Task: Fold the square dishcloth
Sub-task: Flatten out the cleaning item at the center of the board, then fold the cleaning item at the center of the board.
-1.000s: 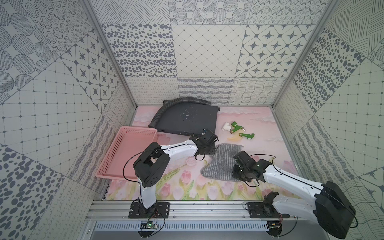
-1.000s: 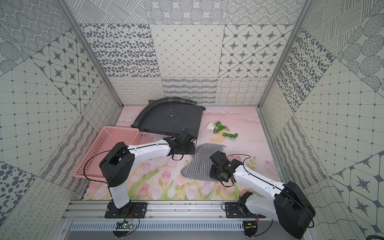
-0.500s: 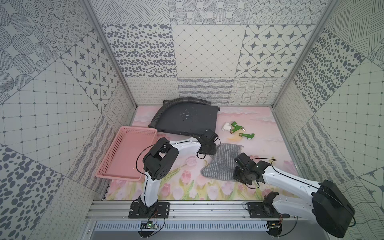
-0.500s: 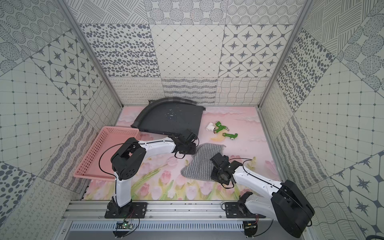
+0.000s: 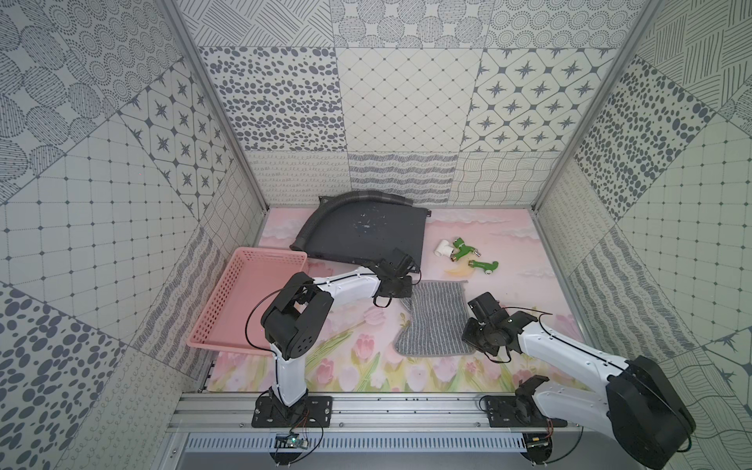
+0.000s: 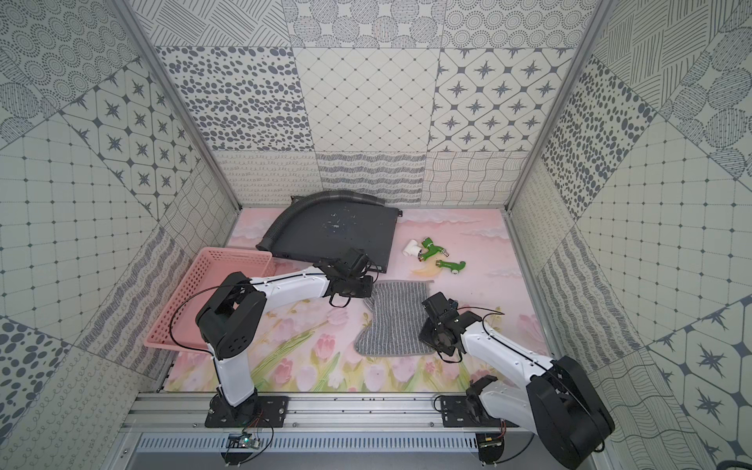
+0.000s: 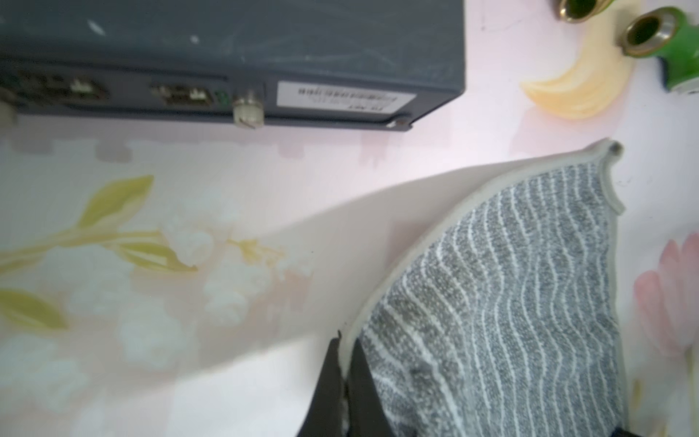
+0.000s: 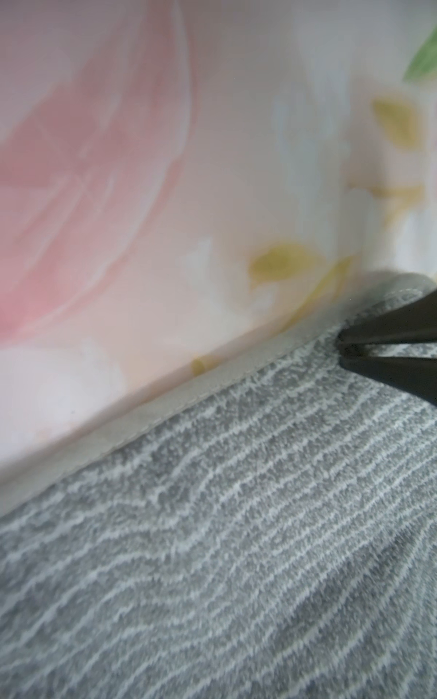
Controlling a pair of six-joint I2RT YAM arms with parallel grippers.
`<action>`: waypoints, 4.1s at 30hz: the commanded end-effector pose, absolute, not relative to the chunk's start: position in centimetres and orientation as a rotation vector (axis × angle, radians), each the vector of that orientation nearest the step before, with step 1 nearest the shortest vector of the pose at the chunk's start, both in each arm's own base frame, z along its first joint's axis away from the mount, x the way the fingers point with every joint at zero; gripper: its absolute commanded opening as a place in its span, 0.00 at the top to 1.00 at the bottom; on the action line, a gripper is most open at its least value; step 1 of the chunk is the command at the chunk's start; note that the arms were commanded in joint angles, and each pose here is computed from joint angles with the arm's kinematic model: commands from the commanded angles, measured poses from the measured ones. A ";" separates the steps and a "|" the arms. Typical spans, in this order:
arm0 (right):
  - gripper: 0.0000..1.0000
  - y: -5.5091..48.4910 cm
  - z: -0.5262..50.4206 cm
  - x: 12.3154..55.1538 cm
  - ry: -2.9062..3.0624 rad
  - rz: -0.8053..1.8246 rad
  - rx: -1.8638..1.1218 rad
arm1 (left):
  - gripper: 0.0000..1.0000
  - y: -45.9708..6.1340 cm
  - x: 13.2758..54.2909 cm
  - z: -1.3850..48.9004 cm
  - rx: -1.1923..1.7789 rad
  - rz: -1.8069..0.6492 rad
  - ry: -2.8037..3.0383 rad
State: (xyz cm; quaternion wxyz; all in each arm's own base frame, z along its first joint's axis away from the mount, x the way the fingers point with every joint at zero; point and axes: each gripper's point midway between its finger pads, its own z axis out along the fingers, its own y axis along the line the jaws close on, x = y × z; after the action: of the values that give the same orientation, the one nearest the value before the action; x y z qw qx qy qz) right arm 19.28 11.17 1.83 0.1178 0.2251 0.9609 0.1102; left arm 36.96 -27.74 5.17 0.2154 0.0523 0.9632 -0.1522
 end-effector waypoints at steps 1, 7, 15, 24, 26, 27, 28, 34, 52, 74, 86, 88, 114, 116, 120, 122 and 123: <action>0.89 9.6 1.4 19.4 2.827 0.195 0.612 | 1.00 -26.7 38.0 7.6 0.412 -0.302 2.577; 0.87 9.8 3.3 21.4 2.807 0.180 0.535 | 0.97 -26.8 38.6 8.9 0.645 -0.242 2.538; 0.72 10.9 7.6 24.5 2.727 0.245 0.410 | 0.61 -26.1 39.0 8.2 0.661 -0.219 2.605; 0.59 10.0 12.7 30.8 2.610 0.178 0.335 | 0.27 -25.4 39.1 8.2 0.507 -0.215 2.633; 0.58 9.7 13.0 32.2 2.605 0.151 0.328 | 0.29 -24.8 39.0 8.0 0.447 -0.217 2.656; 0.57 9.5 13.1 32.8 2.604 0.134 0.325 | 0.30 -24.5 39.0 7.9 0.415 -0.221 2.670; 0.57 9.3 13.0 33.4 2.604 0.117 0.323 | 0.31 -24.2 39.0 7.6 0.378 -0.234 2.684; 0.53 9.0 11.6 36.8 2.626 0.078 0.310 | 0.33 -23.2 38.0 5.6 0.221 -0.332 2.772; 0.43 11.6 5.2 42.3 2.726 0.175 0.350 | 0.45 -23.9 38.3 2.1 0.111 -0.393 2.822; 0.66 11.5 1.7 43.3 2.766 0.127 0.412 | 0.77 -24.8 39.4 1.7 -0.003 -0.551 2.794; 1.00 10.6 3.4 43.9 2.722 0.108 0.393 | 0.99 -25.0 40.2 4.9 0.077 -0.610 2.593; 1.00 10.3 4.1 44.0 2.704 0.100 0.390 | 1.00 -24.9 40.1 5.6 0.102 -0.627 2.537; 1.00 9.7 11.0 43.9 2.509 0.262 0.359 | 0.99 -26.9 38.3 12.4 0.431 -0.829 1.907; 1.00 9.8 11.5 43.6 2.494 0.285 0.354 | 0.99 -26.8 37.8 12.0 0.435 -0.842 1.892; 1.00 9.8 12.2 42.4 2.472 0.318 0.356 | 0.99 -26.8 36.6 11.5 0.445 -0.872 1.873; 1.00 9.7 12.3 41.6 2.464 0.328 0.361 | 0.99 -26.7 36.1 11.4 0.449 -0.877 1.862; 1.00 9.6 12.2 41.2 2.465 0.331 0.363 | 0.99 -26.7 35.8 11.3 0.452 -0.880 1.865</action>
State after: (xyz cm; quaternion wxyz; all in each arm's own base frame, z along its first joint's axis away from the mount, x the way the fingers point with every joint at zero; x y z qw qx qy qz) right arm 41.36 9.71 11.13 0.2865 0.1352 0.9422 0.1095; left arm 35.93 -25.53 7.26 0.4212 0.1504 0.8333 -0.3249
